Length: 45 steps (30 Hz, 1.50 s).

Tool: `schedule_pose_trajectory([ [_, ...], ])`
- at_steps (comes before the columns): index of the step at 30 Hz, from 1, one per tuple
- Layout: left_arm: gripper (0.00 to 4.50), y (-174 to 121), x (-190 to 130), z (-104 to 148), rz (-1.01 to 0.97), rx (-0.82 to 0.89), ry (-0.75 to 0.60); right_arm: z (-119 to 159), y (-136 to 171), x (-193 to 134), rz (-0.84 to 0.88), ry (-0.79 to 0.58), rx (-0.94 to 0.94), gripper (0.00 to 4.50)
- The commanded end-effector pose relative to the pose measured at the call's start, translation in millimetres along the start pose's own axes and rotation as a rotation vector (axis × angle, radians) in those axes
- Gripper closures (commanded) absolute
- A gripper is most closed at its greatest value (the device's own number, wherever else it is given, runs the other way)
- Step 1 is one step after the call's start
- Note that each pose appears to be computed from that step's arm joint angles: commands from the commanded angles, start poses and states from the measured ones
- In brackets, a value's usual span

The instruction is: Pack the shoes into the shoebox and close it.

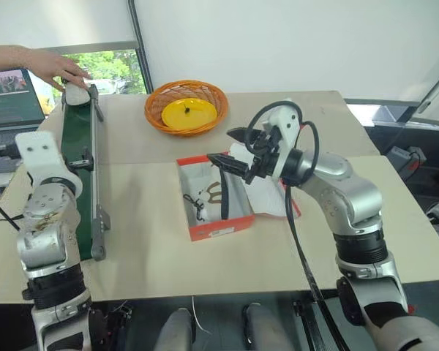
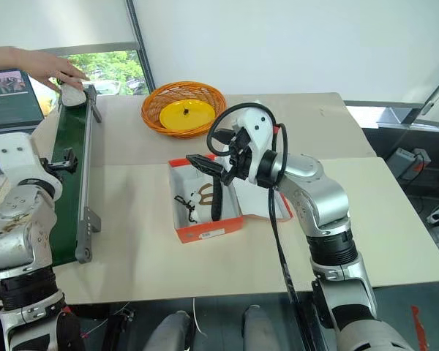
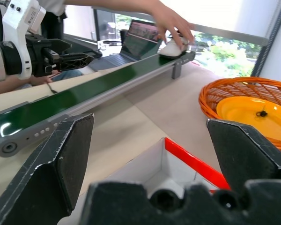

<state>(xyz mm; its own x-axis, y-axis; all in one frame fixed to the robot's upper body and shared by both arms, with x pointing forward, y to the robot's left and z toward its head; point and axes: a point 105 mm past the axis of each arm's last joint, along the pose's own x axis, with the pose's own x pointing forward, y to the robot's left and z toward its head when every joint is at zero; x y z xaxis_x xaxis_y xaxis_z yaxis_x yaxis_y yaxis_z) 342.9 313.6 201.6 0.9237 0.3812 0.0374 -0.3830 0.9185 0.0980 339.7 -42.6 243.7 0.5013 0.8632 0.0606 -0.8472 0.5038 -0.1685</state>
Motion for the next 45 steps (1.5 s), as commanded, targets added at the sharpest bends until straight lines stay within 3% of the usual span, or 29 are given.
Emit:
schedule_pose_trajectory([
  [1, 0.04, 1.6, 3.5, 7.3, 0.009, 0.021, -0.036, 6.1, 0.4, -0.6, -0.021, -0.022, -0.019, 0.0],
  [22, 0.04, 5.1, -5.0, -26.5, 0.067, -0.004, 0.055, -12.9, 20.0, -6.8, 0.038, 0.009, 0.066, 0.0],
  [31, 0.04, 15.2, 1.3, -36.9, 0.089, -0.042, 0.103, -14.0, 43.8, -11.1, 0.275, 0.044, 0.067, 0.0],
  [45, 0.04, 11.5, 26.4, -27.2, 0.065, 0.005, 0.081, -16.6, 46.1, -13.7, 0.271, 0.069, 0.05, 0.0],
])
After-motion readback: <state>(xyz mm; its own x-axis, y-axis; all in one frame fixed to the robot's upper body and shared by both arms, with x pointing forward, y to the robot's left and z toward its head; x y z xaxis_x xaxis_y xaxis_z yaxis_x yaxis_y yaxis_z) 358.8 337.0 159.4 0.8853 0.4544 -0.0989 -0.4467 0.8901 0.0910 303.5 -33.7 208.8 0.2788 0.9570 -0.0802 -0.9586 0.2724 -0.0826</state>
